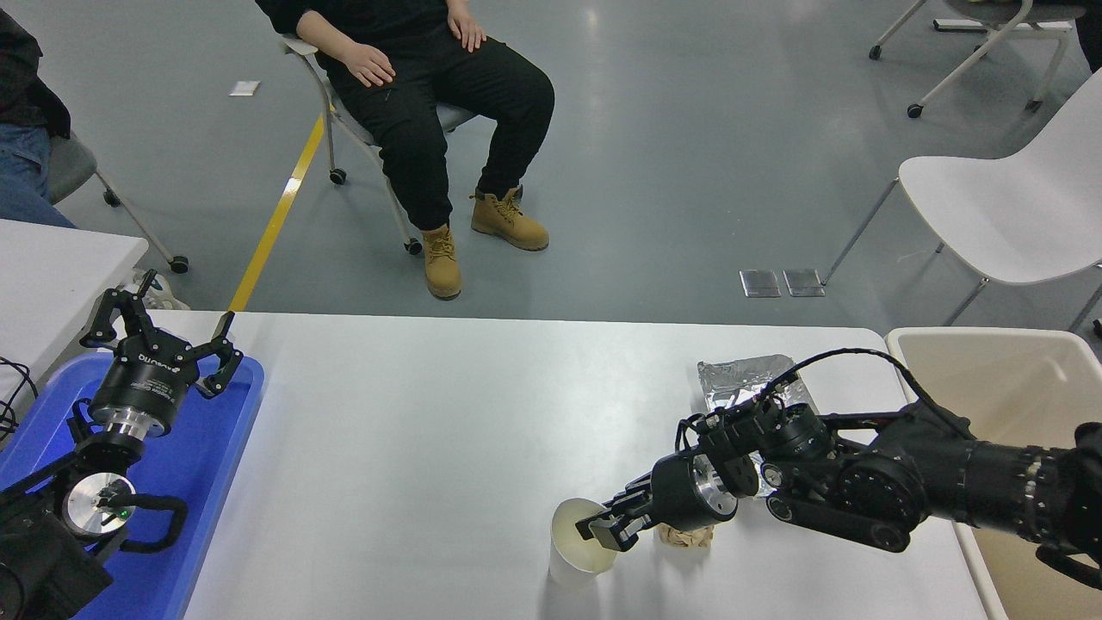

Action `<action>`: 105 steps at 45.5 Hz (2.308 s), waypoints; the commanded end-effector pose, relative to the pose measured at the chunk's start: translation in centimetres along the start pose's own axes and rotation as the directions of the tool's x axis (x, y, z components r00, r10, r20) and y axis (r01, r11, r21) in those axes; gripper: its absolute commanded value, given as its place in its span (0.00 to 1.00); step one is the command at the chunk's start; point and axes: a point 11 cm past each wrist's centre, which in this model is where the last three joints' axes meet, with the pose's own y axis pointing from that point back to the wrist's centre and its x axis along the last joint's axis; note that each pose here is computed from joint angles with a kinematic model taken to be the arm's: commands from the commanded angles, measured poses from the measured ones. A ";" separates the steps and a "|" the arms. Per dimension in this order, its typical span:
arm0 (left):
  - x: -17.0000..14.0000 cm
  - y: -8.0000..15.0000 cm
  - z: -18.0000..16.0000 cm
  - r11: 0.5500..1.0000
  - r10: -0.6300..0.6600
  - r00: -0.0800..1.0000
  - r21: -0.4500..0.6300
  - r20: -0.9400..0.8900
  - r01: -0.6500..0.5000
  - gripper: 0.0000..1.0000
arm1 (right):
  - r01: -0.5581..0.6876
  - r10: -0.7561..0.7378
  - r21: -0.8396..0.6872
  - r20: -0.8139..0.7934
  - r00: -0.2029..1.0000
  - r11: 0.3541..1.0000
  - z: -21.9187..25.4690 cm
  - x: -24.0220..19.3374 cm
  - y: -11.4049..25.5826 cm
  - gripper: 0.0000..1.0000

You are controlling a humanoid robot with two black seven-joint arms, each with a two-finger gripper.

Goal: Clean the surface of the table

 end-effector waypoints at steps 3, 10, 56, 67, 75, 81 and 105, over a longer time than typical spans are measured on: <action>0.0 0.0 0.0 1.000 0.000 1.000 0.000 0.000 0.000 1.00 | -0.012 0.012 -0.001 -0.003 1.000 1.000 0.1 0.5 0.1 0.00; 0.0 0.0 0.0 1.000 0.000 1.000 0.000 0.000 0.000 1.00 | -0.102 0.102 0.001 -0.009 0.995 0.995 0.0 4.1 1.2 0.00; 0.0 0.0 0.0 1.000 0.000 1.000 0.000 0.000 0.000 1.00 | -0.462 0.974 -0.860 0.158 0.161 0.215 24.3 3.4 35.4 0.00; 0.0 0.0 0.1 1.000 0.000 1.000 -0.001 0.001 0.000 1.00 | -0.346 0.995 -0.934 0.069 0.066 0.088 25.3 -3.2 39.4 0.00; 0.0 0.0 0.0 1.000 0.000 1.000 0.001 0.001 0.000 1.00 | -0.220 0.997 -0.974 0.031 0.070 0.046 25.5 -8.2 40.7 0.00; 0.0 0.0 0.1 1.000 0.000 1.000 -0.001 0.001 0.000 1.00 | -0.125 0.997 -0.992 0.015 0.080 0.025 25.4 -11.5 41.3 0.00; 0.0 0.0 0.0 1.000 0.000 1.000 0.000 0.000 0.000 1.00 | 0.126 0.987 -0.991 -0.018 0.159 -0.038 23.8 -21.7 43.3 0.00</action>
